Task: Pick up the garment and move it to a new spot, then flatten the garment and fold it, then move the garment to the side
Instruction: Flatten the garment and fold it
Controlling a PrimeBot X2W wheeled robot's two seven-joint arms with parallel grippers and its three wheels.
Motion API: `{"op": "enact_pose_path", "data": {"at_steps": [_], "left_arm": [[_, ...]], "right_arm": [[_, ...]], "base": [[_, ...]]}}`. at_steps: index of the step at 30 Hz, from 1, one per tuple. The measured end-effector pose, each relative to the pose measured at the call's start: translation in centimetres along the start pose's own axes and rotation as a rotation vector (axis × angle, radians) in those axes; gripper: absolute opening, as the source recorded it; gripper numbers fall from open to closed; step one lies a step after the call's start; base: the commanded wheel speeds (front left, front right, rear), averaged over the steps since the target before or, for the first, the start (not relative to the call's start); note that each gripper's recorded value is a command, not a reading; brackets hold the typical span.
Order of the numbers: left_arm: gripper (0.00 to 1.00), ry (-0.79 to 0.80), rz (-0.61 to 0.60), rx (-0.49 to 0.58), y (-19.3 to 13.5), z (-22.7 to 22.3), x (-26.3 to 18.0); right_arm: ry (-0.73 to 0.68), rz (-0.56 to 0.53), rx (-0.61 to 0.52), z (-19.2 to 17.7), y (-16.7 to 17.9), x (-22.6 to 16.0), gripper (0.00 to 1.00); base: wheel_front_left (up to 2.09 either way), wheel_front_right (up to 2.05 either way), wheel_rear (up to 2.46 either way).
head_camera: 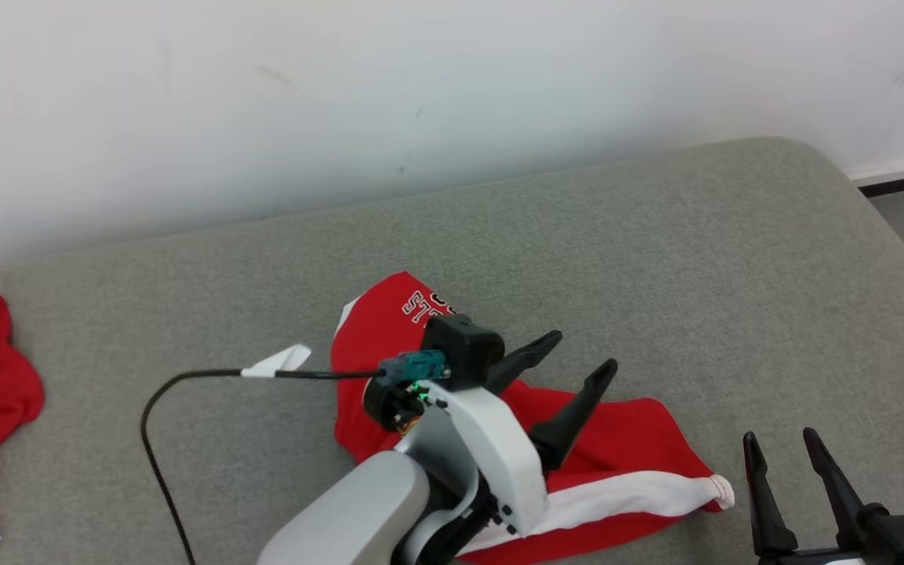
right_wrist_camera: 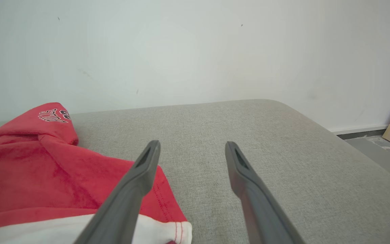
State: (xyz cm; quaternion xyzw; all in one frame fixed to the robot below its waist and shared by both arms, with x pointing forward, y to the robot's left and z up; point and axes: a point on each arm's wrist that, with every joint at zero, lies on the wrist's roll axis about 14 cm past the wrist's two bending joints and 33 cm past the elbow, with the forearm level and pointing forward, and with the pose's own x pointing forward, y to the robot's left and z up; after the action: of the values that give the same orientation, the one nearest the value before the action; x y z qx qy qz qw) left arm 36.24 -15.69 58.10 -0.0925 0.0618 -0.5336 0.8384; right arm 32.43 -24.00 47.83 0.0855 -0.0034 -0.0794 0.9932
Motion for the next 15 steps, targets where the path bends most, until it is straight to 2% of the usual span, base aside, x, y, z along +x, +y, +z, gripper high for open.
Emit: {"op": "enact_pose_path", "data": {"at_steps": [7,15], "left_arm": [[1.0,-0.122,0.25,0.027,5.8,0.8,-5.4],[1.0,-0.185,0.545,0.026,11.3,-1.8,-14.7]], "right_arm": [[-0.039,0.05,-0.028,1.1,1.3,0.6,1.0],[-0.038,0.125,-0.035,0.9,3.6,1.1,1.0]], "base": [[0.0,0.0,0.0],[0.0,0.0,0.0]]}}
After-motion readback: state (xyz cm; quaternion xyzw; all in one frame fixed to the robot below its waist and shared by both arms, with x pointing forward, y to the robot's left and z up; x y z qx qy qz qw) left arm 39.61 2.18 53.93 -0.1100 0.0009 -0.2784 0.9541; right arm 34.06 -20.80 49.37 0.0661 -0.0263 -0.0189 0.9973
